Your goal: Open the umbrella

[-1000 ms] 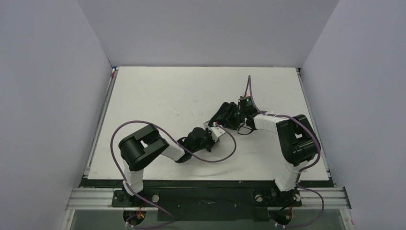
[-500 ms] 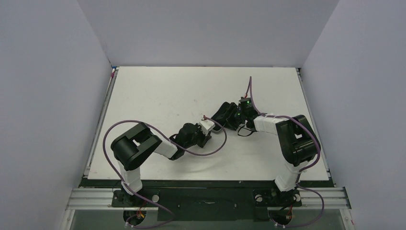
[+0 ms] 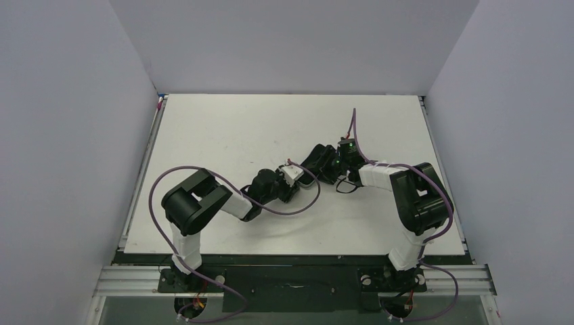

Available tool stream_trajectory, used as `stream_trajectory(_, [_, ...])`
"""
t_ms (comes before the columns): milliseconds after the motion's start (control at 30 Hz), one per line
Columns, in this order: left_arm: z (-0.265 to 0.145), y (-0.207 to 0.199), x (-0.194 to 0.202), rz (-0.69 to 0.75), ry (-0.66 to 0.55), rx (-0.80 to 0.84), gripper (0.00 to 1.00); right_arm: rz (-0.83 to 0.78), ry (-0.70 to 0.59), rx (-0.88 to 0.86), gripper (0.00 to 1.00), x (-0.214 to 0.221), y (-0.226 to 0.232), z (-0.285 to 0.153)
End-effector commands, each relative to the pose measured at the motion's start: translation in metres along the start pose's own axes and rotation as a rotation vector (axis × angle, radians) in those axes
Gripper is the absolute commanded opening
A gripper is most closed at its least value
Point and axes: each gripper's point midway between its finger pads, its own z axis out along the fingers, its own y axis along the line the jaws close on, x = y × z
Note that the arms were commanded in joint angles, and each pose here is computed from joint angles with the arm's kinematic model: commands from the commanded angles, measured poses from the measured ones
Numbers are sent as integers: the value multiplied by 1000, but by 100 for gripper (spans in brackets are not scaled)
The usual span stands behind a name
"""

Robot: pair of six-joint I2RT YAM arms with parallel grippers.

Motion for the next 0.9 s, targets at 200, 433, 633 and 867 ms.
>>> stream_trajectory(200, [9,13,16,53,46,-6,45,-12,-4,129,0,4,-34,1])
stream_trajectory(433, [16,8,18,67,47,14,42,-11,6,112,0,7,-31,3])
stream_trajectory(633, [23,0,10,70,33,30,18,-7,19,97,0,11,-29,5])
stream_trajectory(867, [18,-16,3,104,4,68,0,-7,17,97,0,13,-29,5])
